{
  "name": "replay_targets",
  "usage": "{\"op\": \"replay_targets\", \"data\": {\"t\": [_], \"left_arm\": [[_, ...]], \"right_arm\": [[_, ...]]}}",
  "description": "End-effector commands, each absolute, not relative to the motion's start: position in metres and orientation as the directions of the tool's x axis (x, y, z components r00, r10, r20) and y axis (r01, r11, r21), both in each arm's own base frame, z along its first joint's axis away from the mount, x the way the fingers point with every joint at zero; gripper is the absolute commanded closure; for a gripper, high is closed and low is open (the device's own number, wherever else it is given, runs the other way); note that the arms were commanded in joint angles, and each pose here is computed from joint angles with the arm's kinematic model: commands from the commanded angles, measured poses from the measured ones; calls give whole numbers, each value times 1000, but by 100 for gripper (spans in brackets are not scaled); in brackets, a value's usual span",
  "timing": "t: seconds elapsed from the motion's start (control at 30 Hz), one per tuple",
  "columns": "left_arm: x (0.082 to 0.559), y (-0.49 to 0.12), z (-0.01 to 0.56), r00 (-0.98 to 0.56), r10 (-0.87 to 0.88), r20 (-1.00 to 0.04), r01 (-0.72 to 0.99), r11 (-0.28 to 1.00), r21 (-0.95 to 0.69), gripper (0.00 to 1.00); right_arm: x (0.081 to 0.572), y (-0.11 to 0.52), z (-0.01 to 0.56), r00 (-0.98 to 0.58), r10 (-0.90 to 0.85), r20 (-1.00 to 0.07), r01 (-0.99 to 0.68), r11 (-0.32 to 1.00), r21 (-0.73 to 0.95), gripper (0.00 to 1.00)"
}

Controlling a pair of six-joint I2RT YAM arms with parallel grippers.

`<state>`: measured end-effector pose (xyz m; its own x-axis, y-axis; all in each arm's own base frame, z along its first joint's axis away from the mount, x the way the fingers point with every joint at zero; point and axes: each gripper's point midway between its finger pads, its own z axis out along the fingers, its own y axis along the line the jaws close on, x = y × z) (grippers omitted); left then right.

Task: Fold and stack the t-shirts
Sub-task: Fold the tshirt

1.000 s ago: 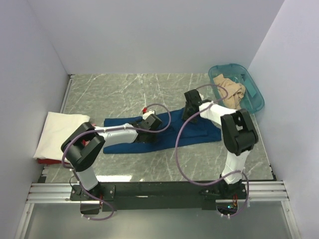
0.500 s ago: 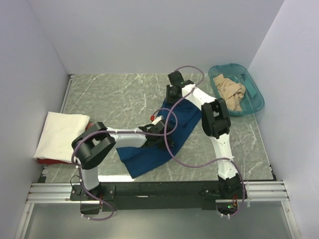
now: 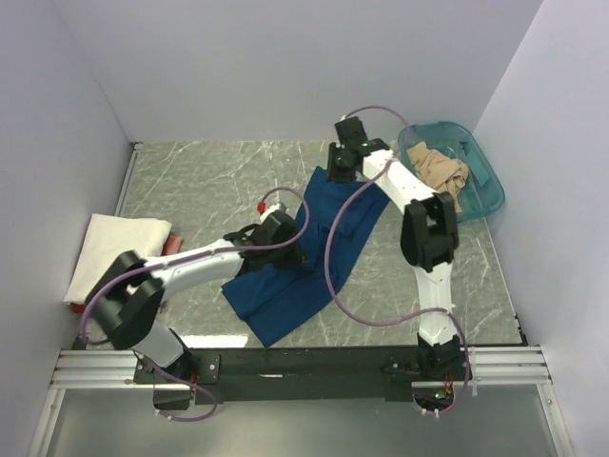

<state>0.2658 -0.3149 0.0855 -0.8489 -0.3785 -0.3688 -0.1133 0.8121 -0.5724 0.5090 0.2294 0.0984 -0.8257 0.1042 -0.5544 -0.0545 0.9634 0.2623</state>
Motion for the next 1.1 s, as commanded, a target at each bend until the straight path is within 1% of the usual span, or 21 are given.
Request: {"op": "replay_targets", "data": {"t": [0.0, 0.03, 0.1, 0.13, 0.17, 0.2, 0.23, 0.27, 0.3, 0.37, 0.4, 0.5, 0.67, 0.8, 0.83, 0.87, 0.9, 0.93, 0.97, 1.0, 1.07], "left_arm": [[248, -275, 88, -841, -255, -476, -27, 900, -434, 71], [245, -263, 83, -834, -247, -492, -40, 918, -394, 72], [234, -250, 85, -834, -218, -507, -26, 933, -360, 76], [229, -242, 78, -835, -208, -510, -31, 942, -334, 76], [222, -235, 74, -841, -197, -503, -39, 951, -308, 78], [219, -230, 72, -839, -199, -506, -48, 954, -296, 79], [212, -219, 61, -842, -199, -501, -72, 963, -260, 80], [207, -214, 56, -838, -215, -501, -99, 964, -247, 80], [205, -211, 52, -836, -226, -500, -111, 962, -248, 82], [196, -198, 34, -840, -248, -482, -158, 963, -220, 82], [184, -190, 16, -851, -255, -460, -183, 964, -195, 86], [171, -190, 7, -862, -256, -437, -189, 963, -191, 88], [138, -201, -2, -884, -273, -380, -202, 955, -217, 89], [108, -212, -6, -901, -310, -305, -233, 936, -264, 89], [97, -220, -5, -909, -318, -271, -238, 927, -289, 89], [94, -227, -1, -909, -329, -255, -241, 916, -322, 88], [90, -233, 2, -912, -333, -241, -242, 909, -340, 87], [84, -240, 5, -917, -331, -222, -238, 902, -361, 87], [83, -246, 8, -918, -333, -214, -236, 895, -380, 85], [82, -254, 14, -921, -333, -204, -231, 886, -402, 83], [81, -265, 21, -927, -323, -191, -217, 877, -429, 81]], "right_arm": [[506, 216, 186, -711, 206, -673, -36, 944, 327, 62], [497, 209, 174, -730, 209, -651, -12, 948, 318, 62], [487, 198, 179, -711, 239, -661, 30, 950, 311, 62], [478, 192, 163, -725, 243, -644, 52, 952, 301, 62], [474, 189, 159, -726, 252, -640, 63, 951, 303, 62], [468, 186, 164, -715, 271, -644, 72, 945, 318, 62], [456, 181, 146, -736, 271, -620, 91, 948, 306, 62], [455, 180, 151, -720, 283, -633, 87, 942, 323, 62], [446, 177, 137, -736, 286, -613, 102, 943, 317, 62], [444, 176, 135, -728, 298, -618, 105, 938, 329, 62], [440, 175, 120, -747, 293, -597, 113, 941, 319, 62], [440, 173, 107, -763, 285, -580, 127, 946, 298, 62], [443, 168, 74, -796, 264, -545, 155, 959, 238, 62], [452, 170, 50, -824, 242, -512, 158, 966, 204, 62], [455, 171, 47, -827, 237, -509, 154, 968, 200, 62], [455, 172, 34, -844, 224, -487, 151, 971, 186, 62], [463, 176, 38, -840, 220, -496, 142, 971, 191, 62], [465, 177, 34, -850, 211, -483, 138, 973, 182, 63], [465, 179, 19, -870, 189, -456, 127, 978, 163, 63], [478, 183, 28, -861, 183, -475, 115, 979, 170, 63], [482, 185, 13, -881, 152, -448, 95, 985, 146, 63]]}}
